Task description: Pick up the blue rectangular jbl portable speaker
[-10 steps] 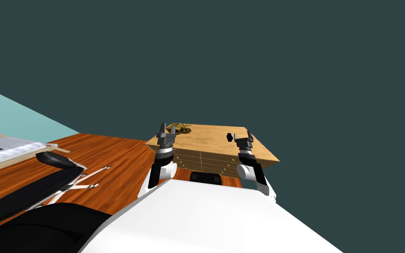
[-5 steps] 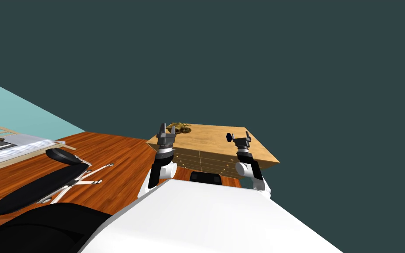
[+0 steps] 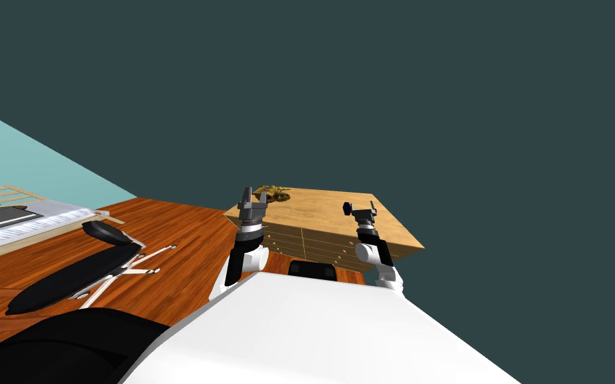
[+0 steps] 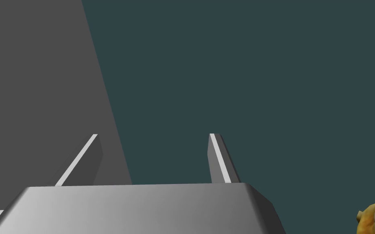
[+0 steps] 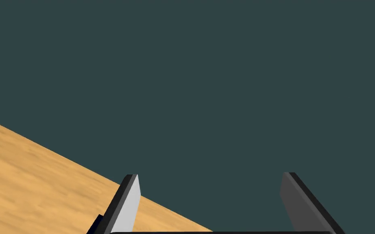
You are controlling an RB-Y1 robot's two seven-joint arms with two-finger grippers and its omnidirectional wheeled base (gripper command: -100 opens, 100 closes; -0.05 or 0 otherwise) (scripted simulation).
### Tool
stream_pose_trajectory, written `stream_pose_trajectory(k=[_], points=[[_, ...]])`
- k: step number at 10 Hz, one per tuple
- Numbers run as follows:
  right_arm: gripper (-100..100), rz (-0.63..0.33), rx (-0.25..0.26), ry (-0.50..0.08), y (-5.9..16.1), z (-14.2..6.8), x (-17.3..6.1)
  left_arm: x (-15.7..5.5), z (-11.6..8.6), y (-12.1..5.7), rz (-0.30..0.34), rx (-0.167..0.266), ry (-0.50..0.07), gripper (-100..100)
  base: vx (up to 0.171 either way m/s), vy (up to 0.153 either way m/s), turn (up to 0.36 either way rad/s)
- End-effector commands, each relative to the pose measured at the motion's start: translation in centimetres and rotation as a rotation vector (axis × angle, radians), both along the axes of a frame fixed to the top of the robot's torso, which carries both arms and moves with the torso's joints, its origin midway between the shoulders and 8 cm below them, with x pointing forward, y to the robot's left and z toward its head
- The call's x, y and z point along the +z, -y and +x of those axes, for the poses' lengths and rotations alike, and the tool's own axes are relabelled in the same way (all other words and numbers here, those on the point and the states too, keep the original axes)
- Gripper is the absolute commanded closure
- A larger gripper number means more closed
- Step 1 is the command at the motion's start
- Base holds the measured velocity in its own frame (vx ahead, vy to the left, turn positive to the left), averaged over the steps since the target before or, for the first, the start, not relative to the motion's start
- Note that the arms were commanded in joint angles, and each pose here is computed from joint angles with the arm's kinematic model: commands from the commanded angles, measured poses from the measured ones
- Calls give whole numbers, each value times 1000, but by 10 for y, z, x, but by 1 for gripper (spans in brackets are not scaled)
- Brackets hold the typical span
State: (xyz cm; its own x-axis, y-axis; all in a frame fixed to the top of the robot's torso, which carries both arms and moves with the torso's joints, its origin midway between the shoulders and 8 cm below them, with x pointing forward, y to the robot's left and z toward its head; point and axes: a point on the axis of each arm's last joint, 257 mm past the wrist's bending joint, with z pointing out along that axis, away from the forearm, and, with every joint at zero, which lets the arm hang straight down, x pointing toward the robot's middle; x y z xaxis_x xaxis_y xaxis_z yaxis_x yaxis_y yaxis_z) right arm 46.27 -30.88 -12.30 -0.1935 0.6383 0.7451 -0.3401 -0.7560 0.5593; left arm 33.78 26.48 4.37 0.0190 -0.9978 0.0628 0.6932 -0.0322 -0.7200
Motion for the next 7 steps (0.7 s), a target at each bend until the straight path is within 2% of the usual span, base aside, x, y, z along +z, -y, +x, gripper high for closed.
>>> stream_pose_trajectory(k=[1,2,4,5,7], points=[[-100,97,25,-19,2,9,-12,0,0,0,0,0,0,0,-18,-35,81],[-100,105,28,-17,2,9,-12,0,0,0,0,0,0,0,-14,-18,36],[-100,233,57,-41,3,21,-30,0,0,0,0,0,0,0,-18,-23,66],[-100,240,59,-40,3,21,-30,0,0,0,0,0,0,0,-8,-10,28],[-100,365,83,-65,3,33,-49,0,0,0,0,0,0,0,-9,-14,39]])
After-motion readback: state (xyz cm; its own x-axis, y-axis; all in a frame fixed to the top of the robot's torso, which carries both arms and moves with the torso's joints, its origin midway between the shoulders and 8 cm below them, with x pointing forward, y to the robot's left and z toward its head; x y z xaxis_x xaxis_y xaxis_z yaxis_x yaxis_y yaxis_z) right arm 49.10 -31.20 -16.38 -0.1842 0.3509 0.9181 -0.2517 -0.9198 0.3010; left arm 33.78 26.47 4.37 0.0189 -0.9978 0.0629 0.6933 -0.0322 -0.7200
